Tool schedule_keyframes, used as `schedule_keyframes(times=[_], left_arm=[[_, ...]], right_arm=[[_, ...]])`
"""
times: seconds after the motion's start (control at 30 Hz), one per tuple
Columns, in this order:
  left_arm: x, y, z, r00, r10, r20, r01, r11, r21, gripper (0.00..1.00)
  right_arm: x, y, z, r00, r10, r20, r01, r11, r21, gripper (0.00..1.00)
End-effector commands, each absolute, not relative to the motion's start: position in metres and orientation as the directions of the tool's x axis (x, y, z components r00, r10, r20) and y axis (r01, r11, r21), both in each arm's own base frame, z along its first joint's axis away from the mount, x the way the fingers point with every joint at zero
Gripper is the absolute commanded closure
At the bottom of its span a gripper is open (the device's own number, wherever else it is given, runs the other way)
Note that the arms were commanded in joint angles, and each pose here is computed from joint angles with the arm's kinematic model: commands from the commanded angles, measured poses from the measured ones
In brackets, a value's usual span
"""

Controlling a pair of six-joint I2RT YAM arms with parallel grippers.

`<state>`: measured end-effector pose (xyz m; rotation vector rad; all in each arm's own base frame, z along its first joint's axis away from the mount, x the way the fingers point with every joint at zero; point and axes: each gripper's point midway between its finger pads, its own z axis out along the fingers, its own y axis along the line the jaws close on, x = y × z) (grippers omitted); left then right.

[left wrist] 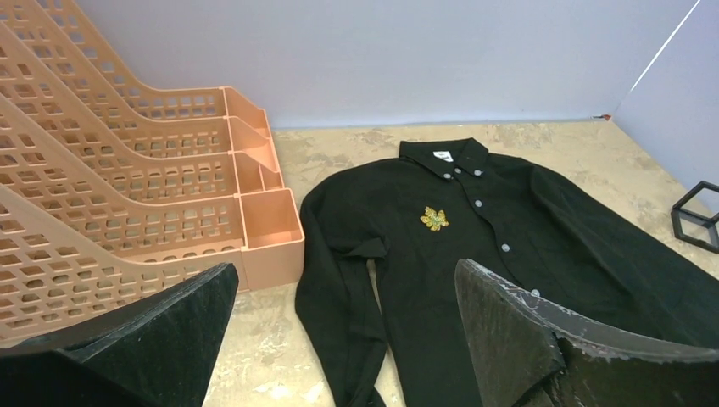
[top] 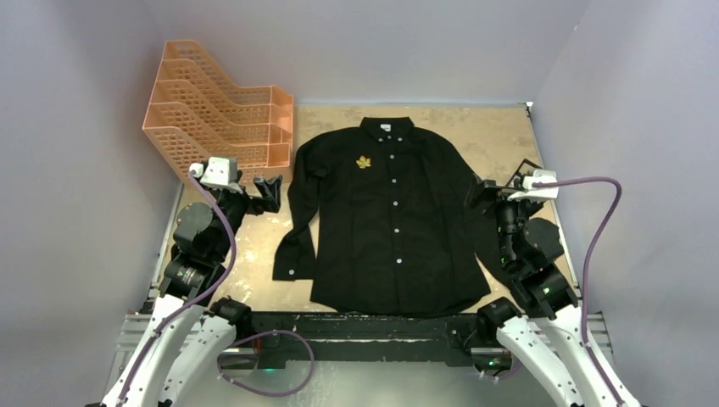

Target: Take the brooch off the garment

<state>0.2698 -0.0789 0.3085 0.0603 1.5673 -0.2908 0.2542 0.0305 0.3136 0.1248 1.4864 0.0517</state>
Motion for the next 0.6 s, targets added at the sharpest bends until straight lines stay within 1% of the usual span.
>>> schedule_keyframes(times=[0.0, 0.07, 0.13, 0.2, 0.27, 0.37, 0.43, 0.5, 0.57], left_arm=[[0.267, -0.082, 0.322, 0.016, -0.164, -0.986, 0.243, 0.958, -0.155, 0.01], [0.269, -0.085, 0.32, 0.003, -0.179, -0.984, 0.248, 0.953, -0.173, 0.01], [0.274, -0.095, 0.315, -0.046, -0.197, -0.979, 0.278, 0.939, -0.202, 0.01], [0.279, -0.112, 0.307, -0.132, -0.209, -0.969, 0.33, 0.913, -0.242, 0.01], [0.286, -0.13, 0.291, -0.244, -0.222, -0.944, 0.36, 0.883, -0.3, 0.01], [0.294, -0.148, 0.266, -0.376, -0.215, -0.901, 0.377, 0.853, -0.361, 0.01], [0.3, -0.155, 0.251, -0.433, -0.204, -0.878, 0.369, 0.848, -0.38, 0.01], [0.308, -0.159, 0.237, -0.488, -0.204, -0.849, 0.343, 0.85, -0.401, 0.01], [0.314, -0.167, 0.222, -0.548, -0.199, -0.813, 0.33, 0.841, -0.429, 0.01]], right_arm=[[0.257, 0.046, 0.323, 0.03, 0.174, -0.984, -0.017, 0.985, 0.174, 0.02], [0.264, 0.054, 0.311, -0.043, 0.187, -0.981, -0.022, 0.982, 0.188, 0.02], [0.268, 0.064, 0.297, -0.124, 0.208, -0.97, -0.029, 0.977, 0.213, 0.02], [0.271, 0.075, 0.282, -0.216, 0.224, -0.95, -0.04, 0.97, 0.238, 0.02], [0.275, 0.081, 0.269, -0.288, 0.256, -0.923, -0.016, 0.962, 0.272, 0.02], [0.281, 0.086, 0.267, -0.306, 0.325, -0.895, 0.022, 0.942, 0.334, 0.02], [0.277, 0.104, 0.258, -0.365, 0.336, -0.868, -0.048, 0.925, 0.378, 0.02], [0.274, 0.121, 0.247, -0.394, 0.292, -0.872, -0.152, 0.915, 0.375, 0.02], [0.276, 0.127, 0.231, -0.433, 0.289, -0.854, -0.151, 0.911, 0.385, 0.02]])
